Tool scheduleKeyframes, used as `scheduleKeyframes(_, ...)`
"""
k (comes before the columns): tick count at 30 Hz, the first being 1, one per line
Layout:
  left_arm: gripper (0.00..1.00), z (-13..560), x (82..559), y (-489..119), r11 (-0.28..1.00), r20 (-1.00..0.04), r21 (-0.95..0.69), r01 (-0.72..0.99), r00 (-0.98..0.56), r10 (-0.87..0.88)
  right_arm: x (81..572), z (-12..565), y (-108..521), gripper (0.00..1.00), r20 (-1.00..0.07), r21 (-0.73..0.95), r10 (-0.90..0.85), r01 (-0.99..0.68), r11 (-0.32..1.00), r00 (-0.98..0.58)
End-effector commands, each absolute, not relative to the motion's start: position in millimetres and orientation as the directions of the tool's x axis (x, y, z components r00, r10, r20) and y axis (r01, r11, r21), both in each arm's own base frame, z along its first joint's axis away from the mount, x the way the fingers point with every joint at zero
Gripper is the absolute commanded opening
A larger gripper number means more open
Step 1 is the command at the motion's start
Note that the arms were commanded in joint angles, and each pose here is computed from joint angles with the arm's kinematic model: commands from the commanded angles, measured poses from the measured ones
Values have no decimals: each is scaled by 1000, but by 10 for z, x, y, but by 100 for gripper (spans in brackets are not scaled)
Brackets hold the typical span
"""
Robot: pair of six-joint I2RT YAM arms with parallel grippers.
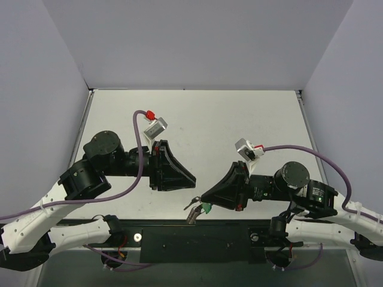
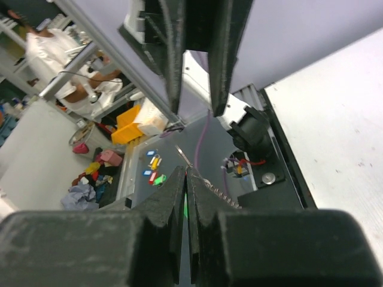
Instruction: Remove the keys from the keyring
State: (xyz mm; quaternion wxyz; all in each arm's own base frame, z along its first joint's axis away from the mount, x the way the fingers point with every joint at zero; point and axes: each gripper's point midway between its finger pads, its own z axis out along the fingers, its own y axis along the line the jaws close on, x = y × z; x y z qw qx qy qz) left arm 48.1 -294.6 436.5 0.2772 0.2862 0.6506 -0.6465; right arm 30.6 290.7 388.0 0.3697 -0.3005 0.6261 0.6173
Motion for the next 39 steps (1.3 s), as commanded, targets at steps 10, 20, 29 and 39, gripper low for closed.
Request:
scheduleKeyframes(10, 37, 4683, 292, -2841, -126, -764, -633, 764, -642, -59, -244, 4575, 2857, 0, -880, 412, 92, -846, -338, -465)
scheduleKeyframes(20, 37, 4623, 234, -2841, -131, -771, -626, 769, -635, -47, -221, 4959, 2860, 0, -826, 422, 131, -756, -501, -548)
scheduleKeyframes(29, 40, 4709, 478, -2654, 13, -765, -627, 779, -611, -203, 18, 4924, 2943, 0, -818, 448, 144, -774, -448, -557)
scheduleKeyframes(39, 51, 4751, 413, -2574, -26, -773, -601, 799, -589, -236, 210, 4887, 2990, 0, -806, 466, 179, -792, -395, -564)
